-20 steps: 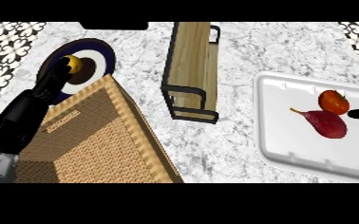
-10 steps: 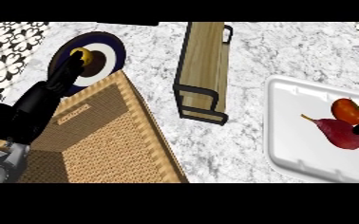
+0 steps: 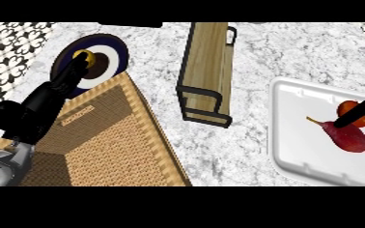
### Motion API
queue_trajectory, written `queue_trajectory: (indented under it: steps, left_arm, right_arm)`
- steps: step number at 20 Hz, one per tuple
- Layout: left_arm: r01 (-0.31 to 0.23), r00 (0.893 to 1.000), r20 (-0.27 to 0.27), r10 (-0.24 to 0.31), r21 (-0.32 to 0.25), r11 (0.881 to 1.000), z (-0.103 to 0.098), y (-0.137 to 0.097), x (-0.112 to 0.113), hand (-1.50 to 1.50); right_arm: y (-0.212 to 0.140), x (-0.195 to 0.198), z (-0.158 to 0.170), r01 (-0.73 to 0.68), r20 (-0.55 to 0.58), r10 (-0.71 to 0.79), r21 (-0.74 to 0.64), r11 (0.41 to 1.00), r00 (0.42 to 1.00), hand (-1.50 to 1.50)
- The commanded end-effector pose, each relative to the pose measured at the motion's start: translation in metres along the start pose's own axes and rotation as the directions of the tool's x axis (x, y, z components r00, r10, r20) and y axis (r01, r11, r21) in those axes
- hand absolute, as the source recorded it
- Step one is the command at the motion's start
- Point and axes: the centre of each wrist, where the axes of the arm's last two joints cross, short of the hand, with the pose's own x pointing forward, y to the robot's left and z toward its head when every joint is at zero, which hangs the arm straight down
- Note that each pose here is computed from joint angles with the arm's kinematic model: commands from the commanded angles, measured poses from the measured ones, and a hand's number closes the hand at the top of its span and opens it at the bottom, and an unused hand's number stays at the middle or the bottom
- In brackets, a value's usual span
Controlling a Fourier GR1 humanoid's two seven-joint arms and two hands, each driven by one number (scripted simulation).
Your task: Pick the tomato from the tray and place it in the tiered shelf
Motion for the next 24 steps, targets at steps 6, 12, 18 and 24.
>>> queue_trajectory:
  steps: [6,12,18,24]
  left_arm:
    - [-0.127,0.972,-0.201,0.118,-0.034,0.991,0.022,-0.043,-0.058,0.00]
    - [-0.115,0.970,-0.216,0.111,-0.007,0.993,0.024,-0.038,-0.059,0.00]
    - [-0.105,0.969,-0.223,0.103,0.001,0.994,0.030,-0.037,-0.067,0.00]
    - [-0.120,0.967,-0.227,0.119,0.006,0.993,0.031,-0.040,-0.066,0.00]
  right_arm:
    - [0.024,0.040,0.002,-0.110,-0.215,0.124,0.076,0.991,0.969,-1.50]
    - [0.028,0.048,-0.002,-0.185,-0.267,0.186,0.031,0.982,0.945,-1.50]
    - [0.030,0.056,-0.006,-0.216,-0.265,0.221,0.047,0.975,0.939,-1.50]
    - [0.046,0.057,-0.015,-0.254,-0.258,0.265,0.073,0.964,0.929,-1.50]
